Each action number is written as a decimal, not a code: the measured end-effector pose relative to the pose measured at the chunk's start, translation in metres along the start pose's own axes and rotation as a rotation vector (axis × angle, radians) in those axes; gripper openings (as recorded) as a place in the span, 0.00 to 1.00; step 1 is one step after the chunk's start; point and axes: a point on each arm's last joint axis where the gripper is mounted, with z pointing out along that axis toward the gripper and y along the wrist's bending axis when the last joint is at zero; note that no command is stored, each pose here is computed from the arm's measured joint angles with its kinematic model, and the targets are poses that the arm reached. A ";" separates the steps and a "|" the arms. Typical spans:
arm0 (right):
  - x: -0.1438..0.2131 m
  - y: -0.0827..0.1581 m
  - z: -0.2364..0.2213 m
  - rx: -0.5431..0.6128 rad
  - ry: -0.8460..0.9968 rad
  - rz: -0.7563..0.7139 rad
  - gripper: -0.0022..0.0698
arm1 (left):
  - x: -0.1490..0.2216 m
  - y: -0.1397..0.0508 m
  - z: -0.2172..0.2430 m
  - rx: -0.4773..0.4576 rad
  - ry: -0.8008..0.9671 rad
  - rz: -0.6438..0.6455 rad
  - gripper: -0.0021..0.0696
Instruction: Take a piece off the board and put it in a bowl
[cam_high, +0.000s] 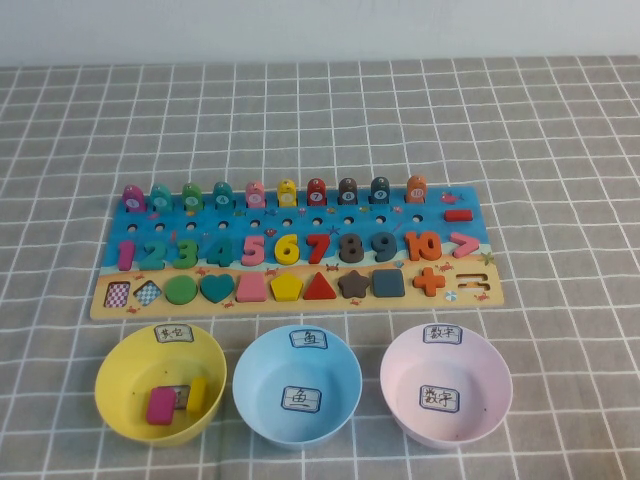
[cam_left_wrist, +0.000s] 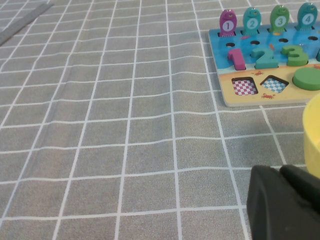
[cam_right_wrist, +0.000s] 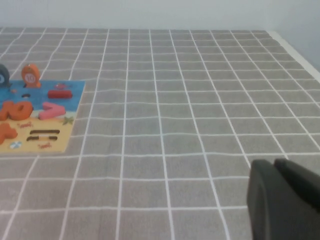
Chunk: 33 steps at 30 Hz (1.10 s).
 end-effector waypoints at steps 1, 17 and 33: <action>0.000 0.000 0.000 -0.001 0.003 -0.006 0.01 | 0.000 0.000 0.000 0.000 0.000 0.000 0.03; 0.010 0.001 -0.001 -0.008 0.111 -0.019 0.01 | 0.000 0.000 0.000 0.000 0.000 0.000 0.03; 0.010 0.001 -0.001 -0.008 0.111 -0.019 0.01 | 0.000 0.000 0.000 0.000 0.000 0.000 0.03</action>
